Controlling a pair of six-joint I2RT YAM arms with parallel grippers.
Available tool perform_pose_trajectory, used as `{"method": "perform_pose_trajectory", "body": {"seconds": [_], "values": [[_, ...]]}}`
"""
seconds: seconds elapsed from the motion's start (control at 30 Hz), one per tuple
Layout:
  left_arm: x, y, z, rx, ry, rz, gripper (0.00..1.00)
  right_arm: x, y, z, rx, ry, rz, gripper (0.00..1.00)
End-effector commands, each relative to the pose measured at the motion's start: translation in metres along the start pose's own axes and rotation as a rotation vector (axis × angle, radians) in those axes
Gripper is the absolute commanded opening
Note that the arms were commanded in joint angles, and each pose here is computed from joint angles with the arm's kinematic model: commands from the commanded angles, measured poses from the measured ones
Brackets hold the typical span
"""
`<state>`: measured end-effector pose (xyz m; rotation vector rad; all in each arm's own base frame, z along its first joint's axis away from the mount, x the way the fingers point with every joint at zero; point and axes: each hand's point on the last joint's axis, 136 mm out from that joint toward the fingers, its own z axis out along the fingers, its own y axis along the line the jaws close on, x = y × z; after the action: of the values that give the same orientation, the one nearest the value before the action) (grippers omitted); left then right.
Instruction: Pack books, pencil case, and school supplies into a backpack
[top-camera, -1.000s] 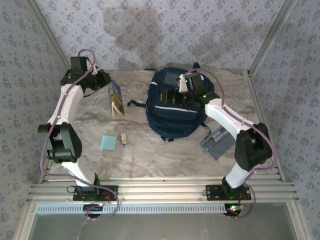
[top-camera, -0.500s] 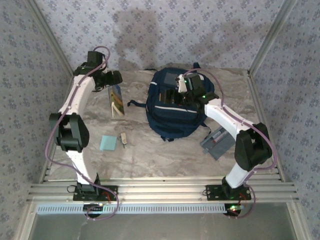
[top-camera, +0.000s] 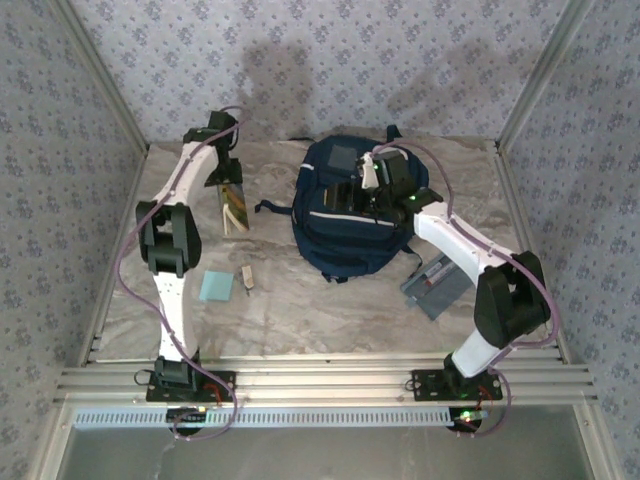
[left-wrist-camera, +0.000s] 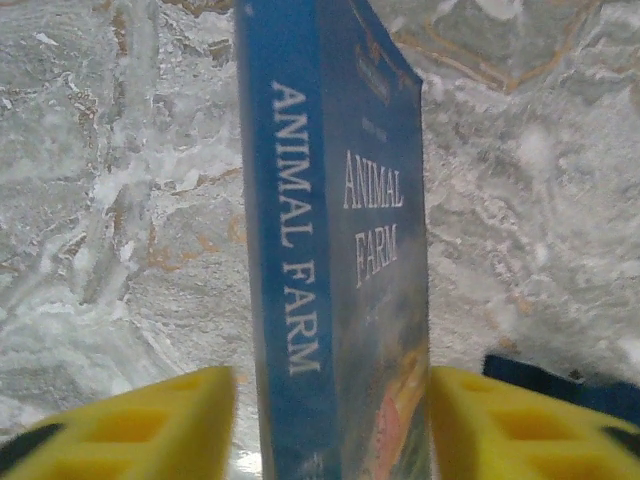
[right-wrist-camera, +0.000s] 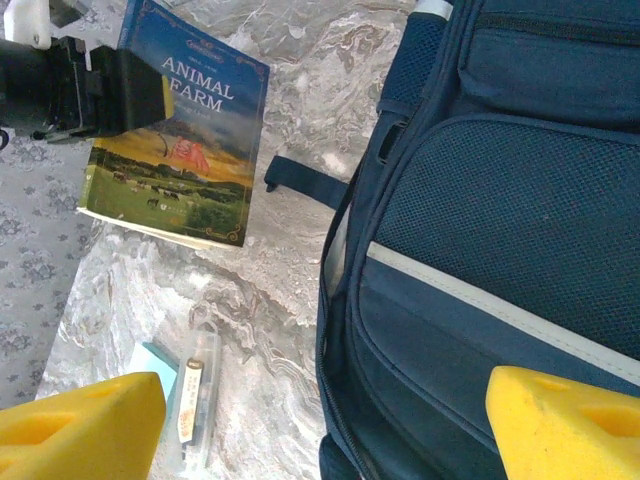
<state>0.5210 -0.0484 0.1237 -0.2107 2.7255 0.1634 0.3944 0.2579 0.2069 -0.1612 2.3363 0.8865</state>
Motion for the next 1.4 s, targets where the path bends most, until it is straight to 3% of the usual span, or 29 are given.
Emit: {"method": "perform_pose_trajectory", "body": {"seconds": [0.0,0.1,0.3,0.43,0.6,0.7,0.77,0.83,0.93,1.13,1.37], "values": [[-0.007,0.005,-0.012,-0.023,-0.016,0.006,0.3,-0.002,-0.003,-0.01,0.015,-0.018,-0.014,0.85],[-0.013,0.008,-0.024,-0.028,-0.035,0.01,0.0,-0.003,-0.003,-0.011,0.015,-0.022,-0.013,0.85],[-0.041,0.001,-0.098,0.106,-0.185,-0.042,0.0,-0.005,-0.003,-0.013,0.01,-0.023,-0.01,0.85],[-0.053,-0.027,-0.159,0.365,-0.29,-0.108,0.0,-0.008,0.0,-0.015,-0.011,-0.03,-0.002,0.85],[-0.056,-0.062,-0.203,0.695,-0.365,-0.253,0.0,-0.011,0.008,-0.019,-0.042,-0.039,0.016,0.85],[-0.053,-0.074,-0.21,0.834,-0.438,-0.424,0.0,-0.013,0.008,-0.024,-0.042,-0.065,0.096,0.86],[-0.05,-0.076,-0.209,0.876,-0.501,-0.521,0.0,-0.019,0.012,-0.029,-0.068,-0.108,0.16,0.88],[-0.042,-0.078,-0.209,0.888,-0.56,-0.603,0.0,-0.018,0.012,-0.029,-0.108,-0.158,0.247,1.0],[-0.031,-0.088,-0.205,0.915,-0.613,-0.693,0.0,-0.024,0.022,-0.029,-0.207,-0.248,0.376,1.0],[-0.015,-0.113,-0.2,0.984,-0.646,-0.789,0.0,-0.013,0.053,-0.011,-0.311,-0.283,0.48,1.0],[0.002,-0.128,-0.211,1.04,-0.706,-0.814,0.0,-0.002,0.06,0.012,-0.415,-0.292,0.622,1.0]]}}
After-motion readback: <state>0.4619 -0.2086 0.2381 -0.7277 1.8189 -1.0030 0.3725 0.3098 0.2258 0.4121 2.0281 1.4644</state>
